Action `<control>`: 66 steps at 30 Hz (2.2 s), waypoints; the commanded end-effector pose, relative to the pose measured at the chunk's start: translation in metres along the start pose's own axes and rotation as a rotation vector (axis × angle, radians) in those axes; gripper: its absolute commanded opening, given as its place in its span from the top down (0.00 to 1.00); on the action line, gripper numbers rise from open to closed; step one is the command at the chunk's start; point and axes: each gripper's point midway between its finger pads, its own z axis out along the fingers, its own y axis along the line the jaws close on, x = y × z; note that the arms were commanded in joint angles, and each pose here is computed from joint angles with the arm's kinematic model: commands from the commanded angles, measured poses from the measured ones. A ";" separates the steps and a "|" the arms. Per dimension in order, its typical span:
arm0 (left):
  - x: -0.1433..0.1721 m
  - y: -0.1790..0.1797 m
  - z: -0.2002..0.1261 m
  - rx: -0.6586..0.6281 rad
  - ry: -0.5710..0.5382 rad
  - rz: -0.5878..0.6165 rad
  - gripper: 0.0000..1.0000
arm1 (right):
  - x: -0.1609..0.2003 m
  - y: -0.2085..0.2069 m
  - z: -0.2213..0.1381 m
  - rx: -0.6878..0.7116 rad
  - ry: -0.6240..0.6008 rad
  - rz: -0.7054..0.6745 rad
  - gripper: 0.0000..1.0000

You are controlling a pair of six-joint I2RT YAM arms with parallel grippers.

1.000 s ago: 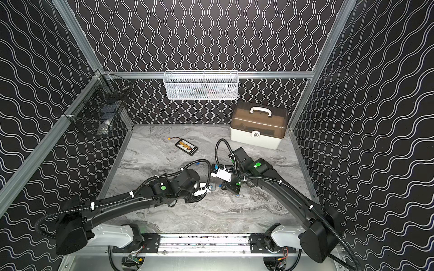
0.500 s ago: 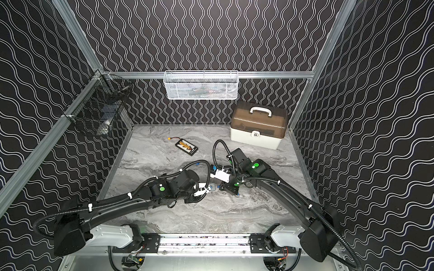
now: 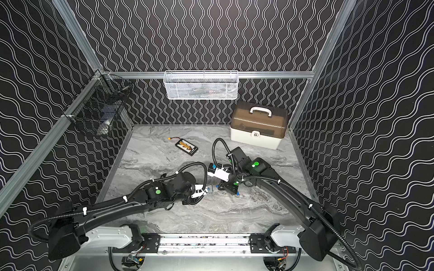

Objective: Insert stoppers into test tubes
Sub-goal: Insert the stopper into the test tube.

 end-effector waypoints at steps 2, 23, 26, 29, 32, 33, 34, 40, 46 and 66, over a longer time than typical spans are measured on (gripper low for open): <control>-0.007 0.000 -0.002 -0.004 -0.037 0.045 0.98 | -0.005 0.012 -0.002 -0.071 -0.015 -0.014 0.89; -0.009 0.007 -0.003 -0.034 -0.042 0.005 0.98 | 0.000 0.010 0.001 -0.074 0.011 -0.016 0.90; -0.009 0.006 -0.002 -0.033 -0.042 0.006 0.98 | 0.000 0.012 0.001 -0.083 0.008 -0.020 0.90; -0.010 0.008 -0.002 -0.036 -0.043 0.010 0.98 | 0.000 0.013 0.003 -0.097 0.014 -0.028 0.90; -0.014 0.009 -0.002 -0.039 -0.050 0.018 0.98 | 0.000 0.013 0.004 -0.106 0.019 -0.045 0.91; -0.014 0.010 -0.002 -0.041 -0.049 0.022 0.98 | 0.000 0.014 0.004 -0.111 0.022 -0.049 0.91; -0.015 0.011 -0.002 -0.042 -0.050 0.027 0.98 | 0.000 0.014 0.004 -0.115 0.026 -0.056 0.91; -0.022 0.011 -0.008 -0.045 -0.069 0.116 1.00 | -0.003 0.015 0.006 -0.144 0.035 -0.086 0.92; -0.032 0.000 -0.016 -0.004 -0.115 0.244 1.00 | -0.020 0.014 0.010 -0.190 -0.004 -0.098 0.95; -0.058 -0.003 -0.025 -0.008 -0.209 0.329 1.00 | -0.079 0.011 0.014 -0.294 -0.196 -0.019 1.00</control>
